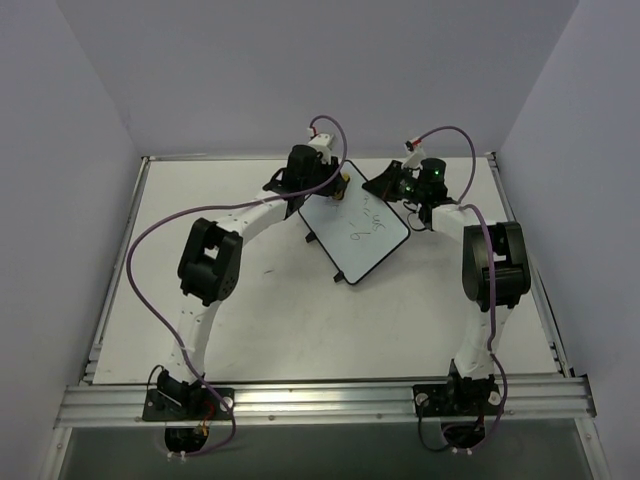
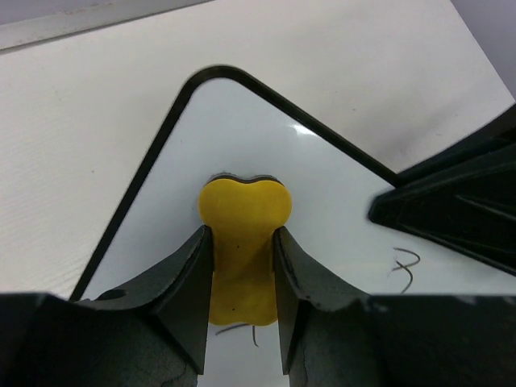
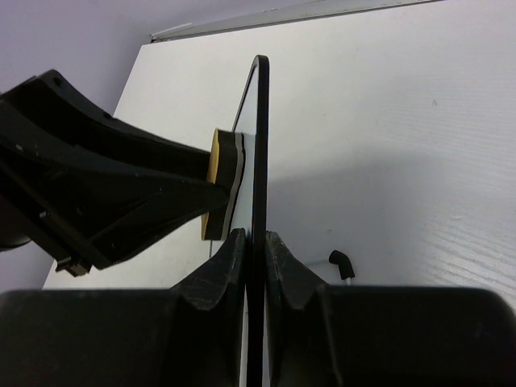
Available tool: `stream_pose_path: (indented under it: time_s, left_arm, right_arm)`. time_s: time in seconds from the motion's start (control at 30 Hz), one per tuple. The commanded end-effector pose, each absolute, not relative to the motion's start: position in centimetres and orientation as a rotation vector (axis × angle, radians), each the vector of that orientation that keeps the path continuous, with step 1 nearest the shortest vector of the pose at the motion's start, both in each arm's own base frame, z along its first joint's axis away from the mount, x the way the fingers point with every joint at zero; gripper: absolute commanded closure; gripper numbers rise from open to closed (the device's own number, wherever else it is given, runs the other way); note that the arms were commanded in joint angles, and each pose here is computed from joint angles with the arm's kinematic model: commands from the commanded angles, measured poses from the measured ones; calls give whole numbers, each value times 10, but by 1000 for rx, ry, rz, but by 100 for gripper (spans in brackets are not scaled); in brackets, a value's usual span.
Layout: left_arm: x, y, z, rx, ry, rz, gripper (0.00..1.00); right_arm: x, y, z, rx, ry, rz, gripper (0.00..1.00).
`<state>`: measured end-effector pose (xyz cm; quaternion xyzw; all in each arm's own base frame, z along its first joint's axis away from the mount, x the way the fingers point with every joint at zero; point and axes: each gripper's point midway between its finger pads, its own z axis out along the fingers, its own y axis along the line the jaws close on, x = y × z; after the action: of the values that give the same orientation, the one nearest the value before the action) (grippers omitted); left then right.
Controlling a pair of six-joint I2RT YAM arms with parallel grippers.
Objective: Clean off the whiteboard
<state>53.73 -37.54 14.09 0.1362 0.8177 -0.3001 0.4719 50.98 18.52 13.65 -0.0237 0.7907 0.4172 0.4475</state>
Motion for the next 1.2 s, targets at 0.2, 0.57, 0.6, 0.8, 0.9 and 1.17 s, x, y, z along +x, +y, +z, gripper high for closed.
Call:
stream_pose_path:
  time_s: [0.2,0.57,0.6,0.8,0.9,1.17]
  left_arm:
    - [458,-434,110,469,2044,-836,98]
    - [423,-465,111,535,2042,-883,98]
    - [418,-468,110,547,2044,-886,98]
    - [399,-480,101,576,2059,-894,98]
    - [388,-484,97,580,2067,-909,98]
    - [370,-493,94,614,2064,-933,98]
  right_arm:
    - [498,199,146,-150,1968,1034,100]
    - [498,199,146,-154,1967,1033,100]
    - [498,199,146,-154,1967,1033,100]
    - [497,200,149,-155,1964,1033,100]
    - [497,201,150,-159,1960,1033,100]
    - [496,203,150,-165,1961,1038,100]
